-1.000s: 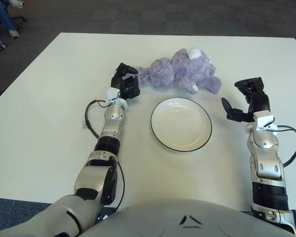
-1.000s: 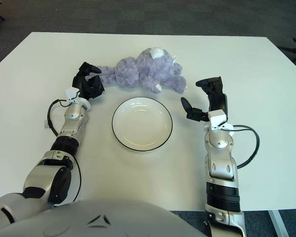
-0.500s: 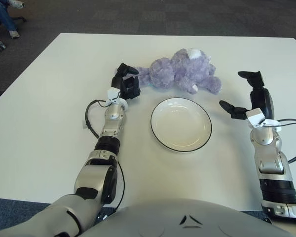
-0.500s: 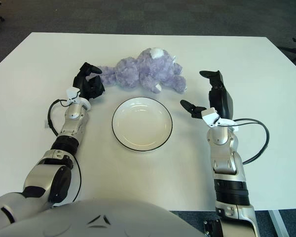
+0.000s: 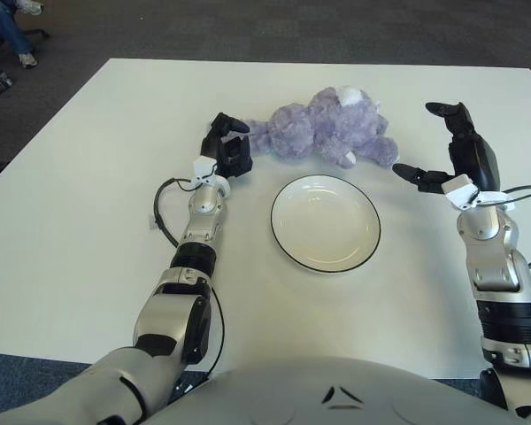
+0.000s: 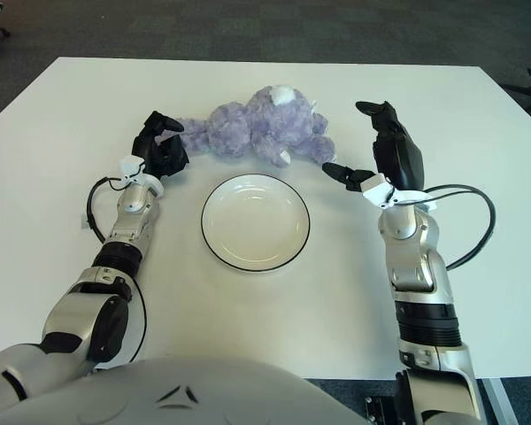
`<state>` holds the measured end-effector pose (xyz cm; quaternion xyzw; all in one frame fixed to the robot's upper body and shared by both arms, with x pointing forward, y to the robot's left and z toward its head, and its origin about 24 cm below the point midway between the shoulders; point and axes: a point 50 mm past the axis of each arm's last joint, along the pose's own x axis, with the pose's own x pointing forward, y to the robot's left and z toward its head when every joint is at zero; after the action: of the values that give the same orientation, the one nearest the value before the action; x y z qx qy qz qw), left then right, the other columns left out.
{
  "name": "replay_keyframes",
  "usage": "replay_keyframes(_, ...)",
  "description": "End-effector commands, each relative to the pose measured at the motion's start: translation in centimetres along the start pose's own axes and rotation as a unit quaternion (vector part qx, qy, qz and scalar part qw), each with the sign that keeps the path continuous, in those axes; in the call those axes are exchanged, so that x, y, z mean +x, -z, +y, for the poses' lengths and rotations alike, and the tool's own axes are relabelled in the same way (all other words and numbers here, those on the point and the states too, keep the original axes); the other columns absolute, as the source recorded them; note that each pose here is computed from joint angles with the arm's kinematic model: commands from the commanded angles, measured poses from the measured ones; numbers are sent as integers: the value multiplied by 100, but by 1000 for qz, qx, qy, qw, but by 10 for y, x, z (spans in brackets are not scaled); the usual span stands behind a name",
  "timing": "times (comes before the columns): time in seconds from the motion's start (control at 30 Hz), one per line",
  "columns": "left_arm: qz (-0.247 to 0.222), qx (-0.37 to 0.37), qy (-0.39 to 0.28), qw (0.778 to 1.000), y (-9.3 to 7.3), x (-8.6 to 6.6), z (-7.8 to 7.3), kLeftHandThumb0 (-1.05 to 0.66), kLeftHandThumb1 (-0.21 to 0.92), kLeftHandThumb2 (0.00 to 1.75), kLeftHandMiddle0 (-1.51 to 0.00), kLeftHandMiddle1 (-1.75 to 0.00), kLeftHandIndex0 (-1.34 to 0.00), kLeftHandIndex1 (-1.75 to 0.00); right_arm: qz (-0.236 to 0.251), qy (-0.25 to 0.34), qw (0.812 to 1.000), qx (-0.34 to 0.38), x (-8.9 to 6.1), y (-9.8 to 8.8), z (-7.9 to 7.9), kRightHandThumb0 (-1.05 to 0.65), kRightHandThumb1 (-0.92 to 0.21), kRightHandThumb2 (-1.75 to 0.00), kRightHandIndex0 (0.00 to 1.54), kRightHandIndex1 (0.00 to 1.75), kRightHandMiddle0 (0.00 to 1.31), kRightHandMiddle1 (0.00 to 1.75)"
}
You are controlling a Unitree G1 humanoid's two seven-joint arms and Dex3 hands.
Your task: Put the doll into the plate.
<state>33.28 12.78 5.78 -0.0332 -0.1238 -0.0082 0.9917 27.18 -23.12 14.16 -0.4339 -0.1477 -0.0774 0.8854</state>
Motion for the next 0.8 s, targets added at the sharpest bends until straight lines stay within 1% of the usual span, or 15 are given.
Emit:
replay_keyframes(0.0, 31, -3, -1, 1000, 16, -13, 2, -40, 57, 100, -98, -175, -42, -175, -47, -5, 999, -19, 14, -16, -13, -94, -65, -42, 28, 22, 0, 67)
replay_keyframes(0.03, 31, -4, -1, 1000, 16, -13, 2, -40, 57, 100, -98, -175, -42, -175, -53, -10, 998, -22, 16, -18, -15, -95, -67, -37, 26, 56, 0, 66)
replay_keyframes(0.07, 31, -4, -1, 1000, 16, -13, 2, -40, 57, 100, -98, -175, -42, -175, -56, -14, 998, -24, 18, -19, -16, -96, -68, -36, 25, 70, 0, 65)
replay_keyframes(0.1, 31, -4, -1, 999, 16, -13, 1, -40, 57, 100, -98, -175, -42, -175, -60, -20, 998, -30, 20, -19, -17, -97, -70, -33, 23, 89, 0, 65)
replay_keyframes(0.13, 32, -4, 0, 999, 16, -13, 1, -40, 57, 100, -97, -175, -42, -175, -64, -28, 997, -38, 23, -20, -19, -98, -71, -31, 23, 120, 0, 63)
replay_keyframes(0.17, 32, -4, 0, 999, 16, -13, 1, -40, 57, 100, -97, -175, -42, -175, -66, -34, 996, -45, 26, -20, -20, -98, -71, -30, 23, 131, 0, 61)
replay_keyframes(0.2, 32, -4, 1, 999, 16, -13, 1, -40, 57, 100, -97, -175, -42, -175, -71, -42, 995, -54, 30, -22, -20, -100, -72, -29, 23, 146, 0, 58)
replay_keyframes(0.27, 31, -4, 1, 1000, 16, -13, 1, -40, 57, 100, -97, -175, -42, -175, -77, -52, 994, -64, 36, -25, -21, -100, -72, -28, 21, 149, 0, 53)
replay_keyframes(0.33, 31, -4, 2, 1000, 17, -14, 0, -40, 57, 99, -97, -175, -41, -175, -83, -64, 992, -67, 41, -29, -21, -100, -72, -27, 22, 138, 0, 49)
replay_keyframes(0.4, 31, -4, 3, 1000, 17, -14, 0, -40, 57, 99, -97, -175, -41, -175, -88, -74, 991, -66, 44, -32, -20, -99, -72, -27, 22, 131, 0, 48)
replay_keyframes(0.47, 31, -4, 3, 999, 17, -14, 0, -40, 57, 99, -97, -175, -41, -175, -94, -83, 990, -64, 45, -33, -20, -99, -72, -26, 21, 125, 0, 48)
replay_keyframes(0.53, 32, -4, 3, 999, 17, -14, 0, -40, 57, 99, -97, -175, -41, -175, -100, -91, 989, -65, 46, -35, -20, -98, -71, -27, 21, 115, 0, 46)
replay_keyframes(0.6, 32, -4, 3, 999, 17, -14, -1, -40, 58, 99, -97, -175, -41, -175, -105, -98, 987, -69, 47, -37, -21, -97, -70, -27, 21, 110, 0, 46)
replay_keyframes(0.7, 32, -3, 4, 999, 17, -14, -1, -40, 58, 99, -98, -175, -41, -175, -109, -108, 985, -75, 49, -41, -21, -96, -69, -27, 20, 106, 0, 46)
replay_keyframes(0.77, 31, -3, 3, 1000, 17, -14, -2, -40, 58, 99, -98, -175, -41, -175, -106, -133, 983, -72, 53, -45, -22, -95, -69, -28, 20, 108, 0, 44)
